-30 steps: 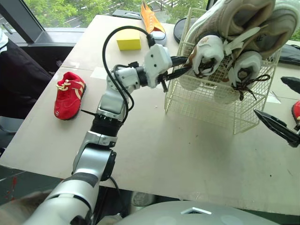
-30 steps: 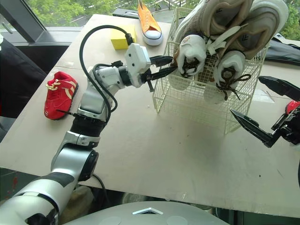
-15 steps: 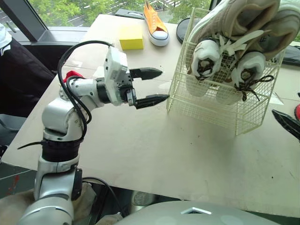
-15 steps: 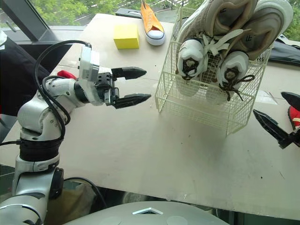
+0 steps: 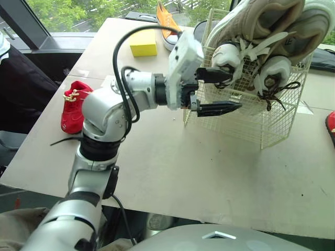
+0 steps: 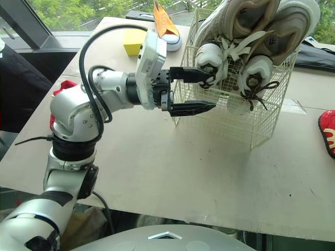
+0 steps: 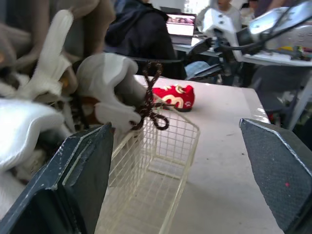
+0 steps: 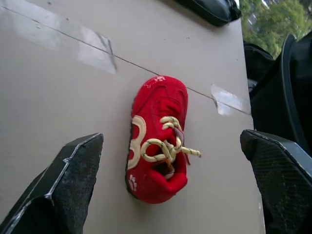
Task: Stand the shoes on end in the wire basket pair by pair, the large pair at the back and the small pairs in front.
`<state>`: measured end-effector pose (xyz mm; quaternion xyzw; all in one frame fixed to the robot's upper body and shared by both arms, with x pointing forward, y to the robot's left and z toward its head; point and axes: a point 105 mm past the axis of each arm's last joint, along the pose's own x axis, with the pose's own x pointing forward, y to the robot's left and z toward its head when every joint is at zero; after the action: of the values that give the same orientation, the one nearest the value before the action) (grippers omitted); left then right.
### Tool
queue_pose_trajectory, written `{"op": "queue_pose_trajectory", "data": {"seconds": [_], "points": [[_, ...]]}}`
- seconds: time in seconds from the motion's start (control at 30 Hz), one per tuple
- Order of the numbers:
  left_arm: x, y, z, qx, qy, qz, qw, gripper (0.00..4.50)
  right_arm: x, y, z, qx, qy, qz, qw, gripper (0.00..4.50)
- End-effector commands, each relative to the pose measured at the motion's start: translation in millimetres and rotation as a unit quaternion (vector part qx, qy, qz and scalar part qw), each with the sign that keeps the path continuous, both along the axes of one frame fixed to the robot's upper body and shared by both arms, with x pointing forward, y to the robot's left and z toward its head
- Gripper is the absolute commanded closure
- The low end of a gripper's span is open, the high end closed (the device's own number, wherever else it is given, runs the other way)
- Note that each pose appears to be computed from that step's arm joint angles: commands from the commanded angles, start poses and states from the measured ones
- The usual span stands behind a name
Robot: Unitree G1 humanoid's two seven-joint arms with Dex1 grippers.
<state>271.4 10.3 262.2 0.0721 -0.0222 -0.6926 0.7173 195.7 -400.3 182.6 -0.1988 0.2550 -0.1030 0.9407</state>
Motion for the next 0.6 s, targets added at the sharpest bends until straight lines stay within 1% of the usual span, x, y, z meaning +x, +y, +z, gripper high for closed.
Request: {"op": "queue_pose_trajectory", "data": {"seconds": [0.03, 0.17, 0.3, 0.53, 0.6], "points": [[-9.0, -5.6, 4.7, 0.011, 0.024, -0.037, 0.999, 0.02, 1.6, -9.3, -13.3, 0.014, 0.051, -0.028, 0.998, 0.0], [-9.9, -15.0, 10.4, 0.003, 0.039, -0.049, 0.998, 0.02, 7.5, -12.4, -26.0, 0.056, 0.078, -0.048, 0.994, 0.0], [-9.3, -17.8, 9.4, 0.001, 0.029, -0.045, 0.999, 0.02, 14.7, -19.6, -33.1, 0.051, 0.092, -0.065, 0.992, 0.0], [-13.2, -20.6, 6.6, -0.005, 0.029, -0.046, 0.998, 0.02, 20.2, -34.3, -49.4, 0.055, 0.108, -0.094, 0.988, 0.0], [-13.4, -19.6, 5.1, -0.005, 0.032, -0.046, 0.998, 0.0, 21.6, -35.9, -56.0, 0.058, 0.118, -0.095, 0.987, 0.54]]}}
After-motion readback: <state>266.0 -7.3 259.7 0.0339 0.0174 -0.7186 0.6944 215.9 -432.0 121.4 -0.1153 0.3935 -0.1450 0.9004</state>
